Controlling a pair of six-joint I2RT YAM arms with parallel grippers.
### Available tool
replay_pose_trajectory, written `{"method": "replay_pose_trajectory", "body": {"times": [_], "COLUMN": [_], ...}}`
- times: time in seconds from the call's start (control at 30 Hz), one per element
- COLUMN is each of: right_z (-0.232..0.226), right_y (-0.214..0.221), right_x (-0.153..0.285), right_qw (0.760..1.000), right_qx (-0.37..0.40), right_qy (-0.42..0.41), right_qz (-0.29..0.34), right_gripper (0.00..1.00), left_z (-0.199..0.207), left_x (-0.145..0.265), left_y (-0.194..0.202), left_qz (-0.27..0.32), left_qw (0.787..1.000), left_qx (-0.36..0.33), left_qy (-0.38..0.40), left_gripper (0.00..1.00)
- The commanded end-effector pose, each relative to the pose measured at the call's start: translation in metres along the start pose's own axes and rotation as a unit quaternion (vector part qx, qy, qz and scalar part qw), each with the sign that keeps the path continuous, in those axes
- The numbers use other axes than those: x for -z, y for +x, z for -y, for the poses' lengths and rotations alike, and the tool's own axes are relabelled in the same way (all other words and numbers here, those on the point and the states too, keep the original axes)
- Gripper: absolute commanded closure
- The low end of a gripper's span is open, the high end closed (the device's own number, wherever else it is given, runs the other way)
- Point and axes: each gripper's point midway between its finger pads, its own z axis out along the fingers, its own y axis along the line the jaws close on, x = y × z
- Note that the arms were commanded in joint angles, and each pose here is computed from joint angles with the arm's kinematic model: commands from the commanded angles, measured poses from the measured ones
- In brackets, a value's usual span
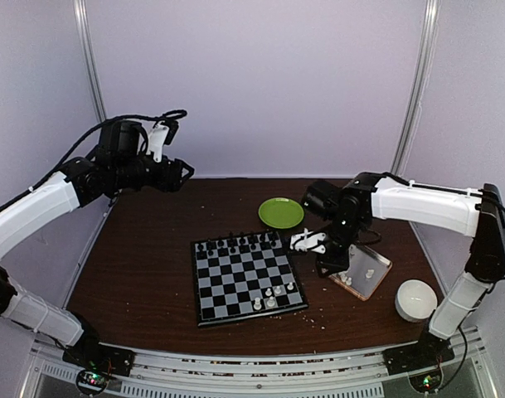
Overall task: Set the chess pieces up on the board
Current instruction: Pick up the knight from the storage box.
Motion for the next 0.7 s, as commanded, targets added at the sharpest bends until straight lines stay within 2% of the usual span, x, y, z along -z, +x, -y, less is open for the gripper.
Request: {"method": "replay_pose_trajectory", "body": {"times": [0.0,0.13,0.27,0.4,0.67], "right_z": [0.04,0.072,0.078,0.081,0.077], "right_y": [0.029,0.076,0.115,0.149,0.172], "right_x": [0.016,0.01,-0.003,-0.017,-0.036], "right_qw": [0.996,0.985,0.976,0.965,0.956], "right_qx": [-0.08,-0.158,-0.204,-0.235,-0.268], "right_qy": [0.031,0.064,0.067,0.082,0.053], "right_qz": [0.027,-0.005,-0.042,-0.082,-0.103], "right_gripper": [0.73,0.74,0.74,0.68,0.66], "left_z": [0.003,0.005,0.005,0.005,0.006], "left_x": [-0.001,-0.004,-0.004,-0.006,-0.006], "left_y": [-0.013,-0.012,-0.012,-0.01,-0.01], "left_qz": [0.017,0.012,0.012,0.007,0.007], "left_qw": [1.0,1.0,1.0,1.0,1.0], "left_qx": [-0.001,0.0,0.0,0.002,0.001], "left_qy": [0.011,0.019,0.019,0.018,0.021], "left_gripper": [0.36,0.36,0.36,0.36,0.36]}}
